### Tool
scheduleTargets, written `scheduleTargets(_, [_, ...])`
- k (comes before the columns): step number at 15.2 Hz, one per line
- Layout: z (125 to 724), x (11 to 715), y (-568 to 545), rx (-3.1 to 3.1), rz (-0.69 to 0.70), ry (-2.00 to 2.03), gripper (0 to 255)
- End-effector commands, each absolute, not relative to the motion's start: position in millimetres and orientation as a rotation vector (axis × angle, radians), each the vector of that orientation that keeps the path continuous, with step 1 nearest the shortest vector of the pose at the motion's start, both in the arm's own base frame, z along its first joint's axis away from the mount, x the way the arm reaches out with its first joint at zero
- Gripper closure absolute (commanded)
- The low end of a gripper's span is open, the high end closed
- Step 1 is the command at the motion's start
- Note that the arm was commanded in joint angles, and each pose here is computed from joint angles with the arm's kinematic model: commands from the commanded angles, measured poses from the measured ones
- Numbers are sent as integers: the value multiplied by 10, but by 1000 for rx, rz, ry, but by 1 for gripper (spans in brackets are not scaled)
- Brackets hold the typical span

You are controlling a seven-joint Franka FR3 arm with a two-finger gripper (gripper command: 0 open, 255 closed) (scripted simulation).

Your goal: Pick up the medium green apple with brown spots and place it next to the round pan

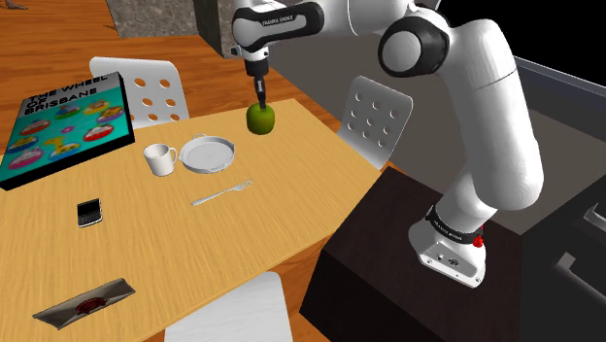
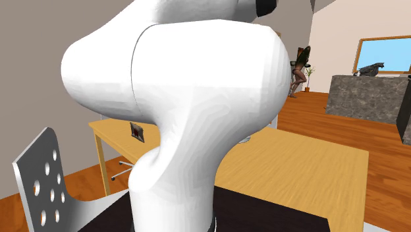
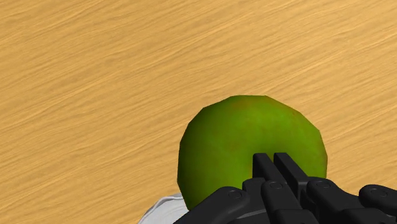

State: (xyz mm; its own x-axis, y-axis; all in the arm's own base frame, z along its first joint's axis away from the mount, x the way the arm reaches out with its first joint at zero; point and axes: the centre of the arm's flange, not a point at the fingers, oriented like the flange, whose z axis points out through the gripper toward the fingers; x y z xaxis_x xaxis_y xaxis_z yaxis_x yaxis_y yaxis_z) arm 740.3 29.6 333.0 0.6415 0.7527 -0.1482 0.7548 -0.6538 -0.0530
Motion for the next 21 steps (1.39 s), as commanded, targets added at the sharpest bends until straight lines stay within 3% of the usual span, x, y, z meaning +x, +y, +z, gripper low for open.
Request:
scheduleTargets(1, [3357, 7662, 223, 2833, -246, 1302, 255])
scheduleTargets(21, [2354, 7753, 202, 2833, -246, 1302, 255])
